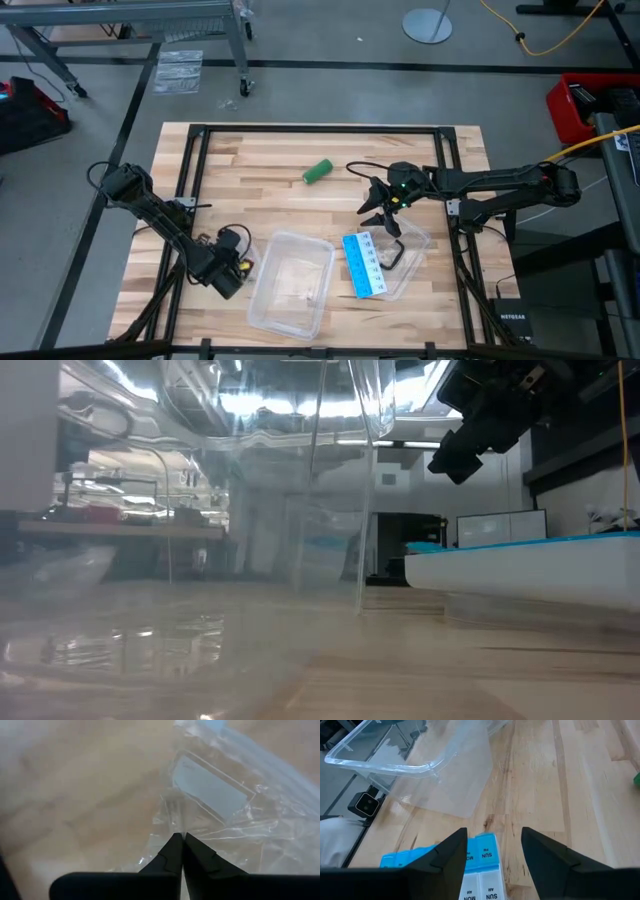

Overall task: Roll bandage
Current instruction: Prepare the transparent zip bag

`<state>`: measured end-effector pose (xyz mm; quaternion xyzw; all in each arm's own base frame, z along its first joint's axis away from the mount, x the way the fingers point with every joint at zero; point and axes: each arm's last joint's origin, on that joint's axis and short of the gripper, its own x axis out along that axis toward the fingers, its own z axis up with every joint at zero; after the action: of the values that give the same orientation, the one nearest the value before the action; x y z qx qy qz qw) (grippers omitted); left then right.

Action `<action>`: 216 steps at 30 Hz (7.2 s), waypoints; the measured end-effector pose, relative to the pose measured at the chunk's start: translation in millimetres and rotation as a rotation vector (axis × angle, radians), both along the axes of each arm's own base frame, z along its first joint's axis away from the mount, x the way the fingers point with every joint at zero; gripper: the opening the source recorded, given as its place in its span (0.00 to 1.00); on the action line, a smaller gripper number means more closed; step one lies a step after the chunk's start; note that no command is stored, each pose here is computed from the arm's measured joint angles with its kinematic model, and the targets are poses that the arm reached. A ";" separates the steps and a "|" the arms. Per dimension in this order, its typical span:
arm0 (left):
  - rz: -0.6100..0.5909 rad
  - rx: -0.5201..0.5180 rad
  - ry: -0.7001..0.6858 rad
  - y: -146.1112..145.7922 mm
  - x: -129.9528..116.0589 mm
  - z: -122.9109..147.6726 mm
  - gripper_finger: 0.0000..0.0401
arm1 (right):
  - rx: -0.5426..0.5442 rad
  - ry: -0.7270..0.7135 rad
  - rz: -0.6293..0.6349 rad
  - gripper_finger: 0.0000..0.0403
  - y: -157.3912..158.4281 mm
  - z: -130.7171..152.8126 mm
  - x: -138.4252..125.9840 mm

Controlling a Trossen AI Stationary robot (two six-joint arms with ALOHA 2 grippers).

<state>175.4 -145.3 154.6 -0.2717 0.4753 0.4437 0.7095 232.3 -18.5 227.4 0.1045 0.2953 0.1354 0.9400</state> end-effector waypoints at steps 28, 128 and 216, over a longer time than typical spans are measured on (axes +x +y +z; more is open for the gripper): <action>0.181 0.596 -0.170 59.2 3.5 21.0 0.00 | -0.067 -0.003 -0.053 0.48 -2.3 -0.4 0.6; -0.124 0.905 -0.530 54.2 71.8 81.0 0.00 | -0.135 -0.442 -0.080 0.48 -16.3 17.2 104.7; -0.148 1.057 -0.334 71.4 82.1 88.8 0.26 | -0.199 -0.386 -0.182 0.00 -6.6 -2.0 115.7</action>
<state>257.5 -73.9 243.4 0.0886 0.0870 0.5215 0.8442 348.0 -25.1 225.3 0.0097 0.1115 0.0377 0.9930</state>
